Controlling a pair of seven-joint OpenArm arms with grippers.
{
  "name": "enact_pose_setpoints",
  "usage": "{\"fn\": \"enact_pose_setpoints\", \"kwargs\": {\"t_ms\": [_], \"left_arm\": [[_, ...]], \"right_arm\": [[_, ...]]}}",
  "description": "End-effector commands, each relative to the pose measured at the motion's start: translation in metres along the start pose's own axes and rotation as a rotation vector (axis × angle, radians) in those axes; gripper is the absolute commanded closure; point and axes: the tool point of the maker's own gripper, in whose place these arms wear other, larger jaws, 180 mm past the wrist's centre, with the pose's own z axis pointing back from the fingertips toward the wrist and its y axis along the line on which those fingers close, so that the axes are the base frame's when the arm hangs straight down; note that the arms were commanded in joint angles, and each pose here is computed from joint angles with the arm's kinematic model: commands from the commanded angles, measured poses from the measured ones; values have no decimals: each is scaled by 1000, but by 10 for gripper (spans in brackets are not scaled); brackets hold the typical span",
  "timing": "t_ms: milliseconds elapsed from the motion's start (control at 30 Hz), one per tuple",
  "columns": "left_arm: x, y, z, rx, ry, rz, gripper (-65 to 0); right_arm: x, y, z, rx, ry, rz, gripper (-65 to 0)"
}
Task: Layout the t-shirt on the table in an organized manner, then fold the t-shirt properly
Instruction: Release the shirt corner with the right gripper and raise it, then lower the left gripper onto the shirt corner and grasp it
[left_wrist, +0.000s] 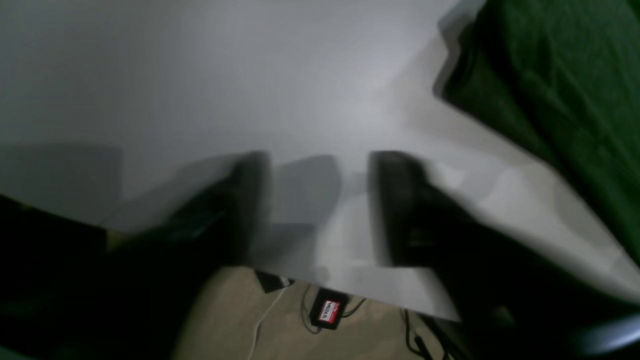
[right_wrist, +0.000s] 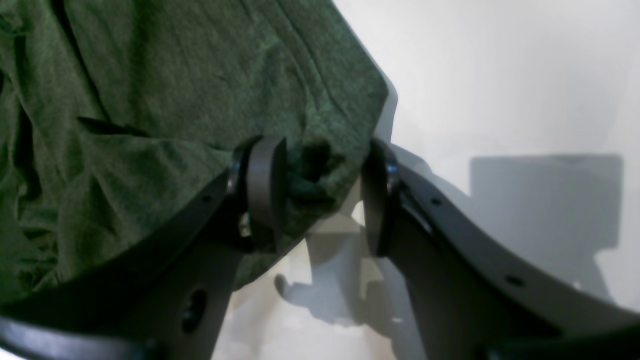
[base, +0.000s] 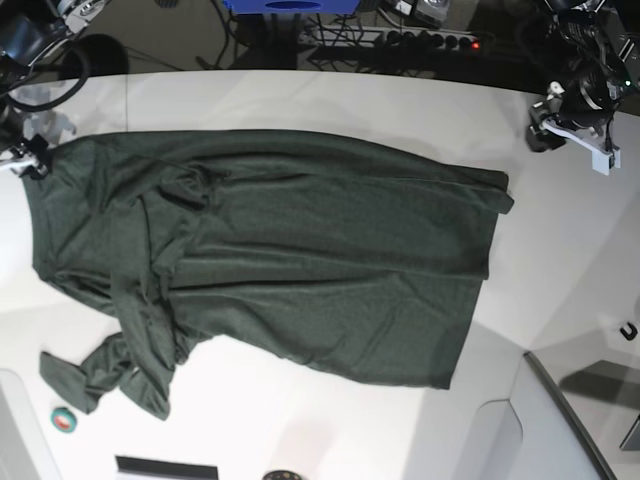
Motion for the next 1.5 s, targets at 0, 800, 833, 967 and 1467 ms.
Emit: {"fn": "enact_pose_setpoints", "kwargs": {"t_ms": [0, 800, 833, 967, 1467], "left_arm": [[15, -4, 3, -22, -43, -29, -487], [4, -45, -44, -145, -67, 111, -367], [2, -45, -46, -146, -63, 117, -355], [-4, -47, -52, -155, -47, 141, -344], [2, -53, -58, -170, -49, 152, -342]], "right_arm": [[8, -2, 2, 2, -10, 16, -237], [7, -2, 1, 3, -4, 16, -237], [7, -2, 1, 3, -4, 16, -237], [7, -2, 1, 4, -3, 17, -237], [7, -2, 1, 3, -4, 18, -237]]}}
